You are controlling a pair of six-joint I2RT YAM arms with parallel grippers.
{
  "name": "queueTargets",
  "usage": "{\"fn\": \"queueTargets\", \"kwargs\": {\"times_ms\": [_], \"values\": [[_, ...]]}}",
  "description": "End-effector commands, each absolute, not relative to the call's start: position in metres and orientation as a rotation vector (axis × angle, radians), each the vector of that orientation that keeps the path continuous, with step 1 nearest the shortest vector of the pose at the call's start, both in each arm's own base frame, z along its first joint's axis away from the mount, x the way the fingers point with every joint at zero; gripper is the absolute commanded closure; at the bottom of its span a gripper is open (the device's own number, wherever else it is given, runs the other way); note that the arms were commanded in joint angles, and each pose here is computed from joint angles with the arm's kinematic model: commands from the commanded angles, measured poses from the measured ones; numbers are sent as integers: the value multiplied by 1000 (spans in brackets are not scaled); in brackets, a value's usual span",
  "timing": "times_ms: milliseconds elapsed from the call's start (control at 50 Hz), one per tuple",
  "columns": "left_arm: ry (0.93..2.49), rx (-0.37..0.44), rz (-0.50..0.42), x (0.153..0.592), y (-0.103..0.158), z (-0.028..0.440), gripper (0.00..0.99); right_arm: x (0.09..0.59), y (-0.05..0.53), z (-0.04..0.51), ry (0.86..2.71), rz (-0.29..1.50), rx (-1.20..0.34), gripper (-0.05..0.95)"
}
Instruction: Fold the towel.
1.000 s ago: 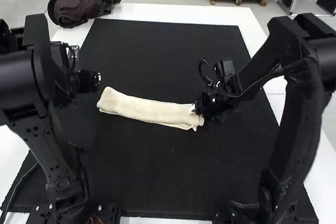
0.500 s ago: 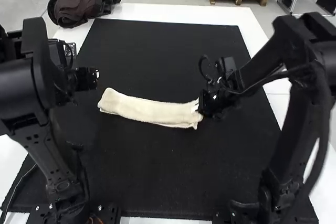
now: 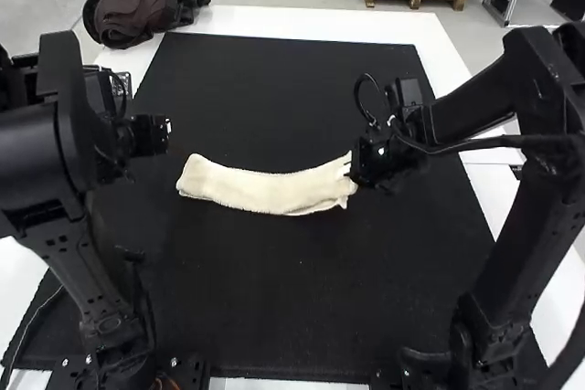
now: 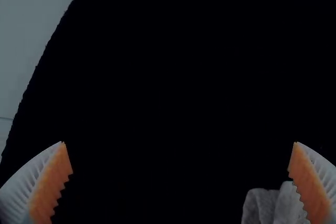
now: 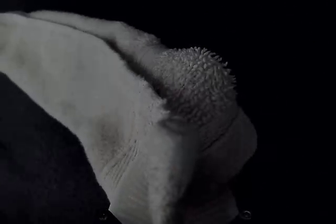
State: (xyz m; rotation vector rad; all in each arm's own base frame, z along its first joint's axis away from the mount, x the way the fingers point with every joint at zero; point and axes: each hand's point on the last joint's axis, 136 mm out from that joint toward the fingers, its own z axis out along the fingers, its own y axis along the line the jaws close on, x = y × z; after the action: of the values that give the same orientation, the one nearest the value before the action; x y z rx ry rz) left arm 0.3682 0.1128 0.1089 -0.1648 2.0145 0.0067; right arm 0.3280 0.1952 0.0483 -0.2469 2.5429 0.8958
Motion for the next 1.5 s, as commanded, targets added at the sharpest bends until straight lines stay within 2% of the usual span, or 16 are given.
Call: {"fn": "queueTargets", "kwargs": {"times_ms": [0, 460, 1480], "values": [[1966, -174, 47, 372, 122, 128, 31, 327, 223, 73, 2481, 960, -335, 926], [1989, -176, 52, 365, 120, 116, 31, 305, 304, 90, 2460, 1080, -499, 926], [1951, -162, 55, 348, 110, 129, 31, 330, 430, 76, 2405, 1182, -681, 926]]}}
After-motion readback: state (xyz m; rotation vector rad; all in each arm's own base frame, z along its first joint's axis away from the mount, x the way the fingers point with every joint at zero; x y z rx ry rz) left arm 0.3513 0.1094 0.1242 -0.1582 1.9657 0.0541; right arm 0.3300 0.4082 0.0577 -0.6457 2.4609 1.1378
